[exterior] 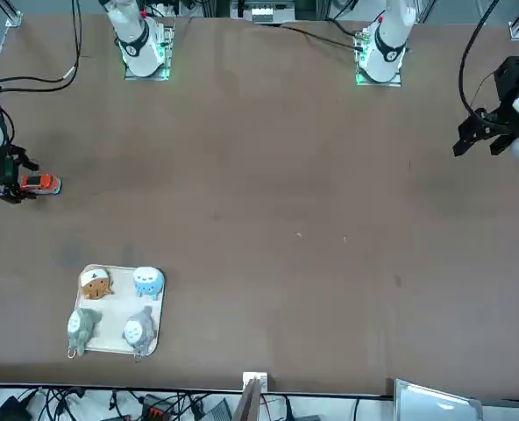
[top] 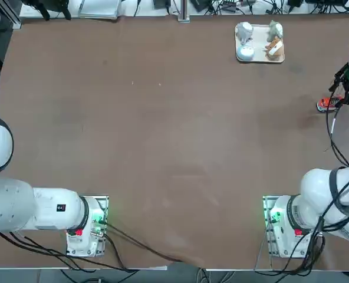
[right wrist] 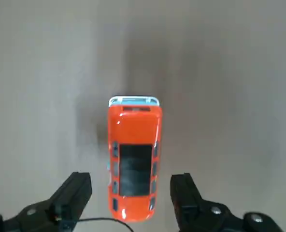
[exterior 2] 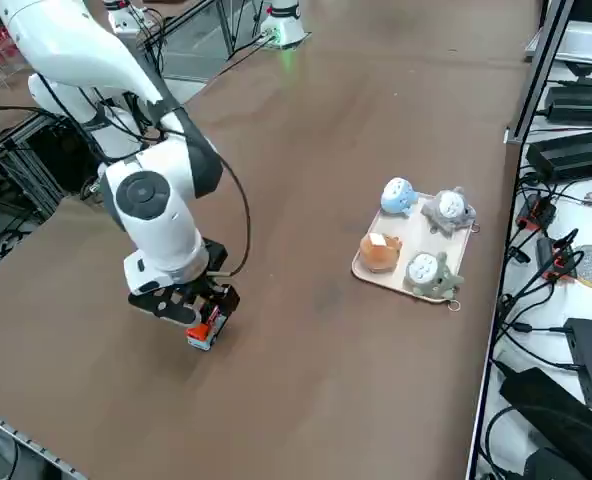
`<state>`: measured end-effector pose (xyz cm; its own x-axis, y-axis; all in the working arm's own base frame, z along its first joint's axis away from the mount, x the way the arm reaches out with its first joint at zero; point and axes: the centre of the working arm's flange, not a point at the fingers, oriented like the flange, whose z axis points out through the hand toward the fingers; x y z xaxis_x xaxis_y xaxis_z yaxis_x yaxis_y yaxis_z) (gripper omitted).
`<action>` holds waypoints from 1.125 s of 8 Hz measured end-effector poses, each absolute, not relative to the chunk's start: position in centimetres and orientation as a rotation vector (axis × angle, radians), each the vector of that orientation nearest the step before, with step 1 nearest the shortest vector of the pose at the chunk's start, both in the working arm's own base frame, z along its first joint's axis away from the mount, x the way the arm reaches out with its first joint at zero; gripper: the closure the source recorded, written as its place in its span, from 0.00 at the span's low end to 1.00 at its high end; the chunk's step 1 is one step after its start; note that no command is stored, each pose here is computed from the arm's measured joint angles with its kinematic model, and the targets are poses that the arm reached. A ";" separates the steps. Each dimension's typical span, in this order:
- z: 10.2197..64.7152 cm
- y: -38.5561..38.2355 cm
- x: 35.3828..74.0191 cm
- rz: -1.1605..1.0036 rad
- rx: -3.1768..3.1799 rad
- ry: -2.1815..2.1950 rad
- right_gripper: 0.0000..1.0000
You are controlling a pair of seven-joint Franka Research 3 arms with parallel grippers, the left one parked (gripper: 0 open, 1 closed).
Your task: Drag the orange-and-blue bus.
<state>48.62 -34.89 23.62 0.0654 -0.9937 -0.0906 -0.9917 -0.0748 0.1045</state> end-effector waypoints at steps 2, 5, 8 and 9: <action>22.5 -34.7 47.9 -0.181 2.290 -2.128 0.01; 21.2 -34.1 47.2 -0.164 2.295 -2.129 0.04; 21.8 -34.6 47.1 -0.120 2.288 -2.145 0.39; 21.8 -34.7 47.1 -0.117 2.287 -2.148 0.41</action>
<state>47.08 -34.72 21.81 0.0609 -0.9967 -0.0532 -0.9966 -0.0637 0.0523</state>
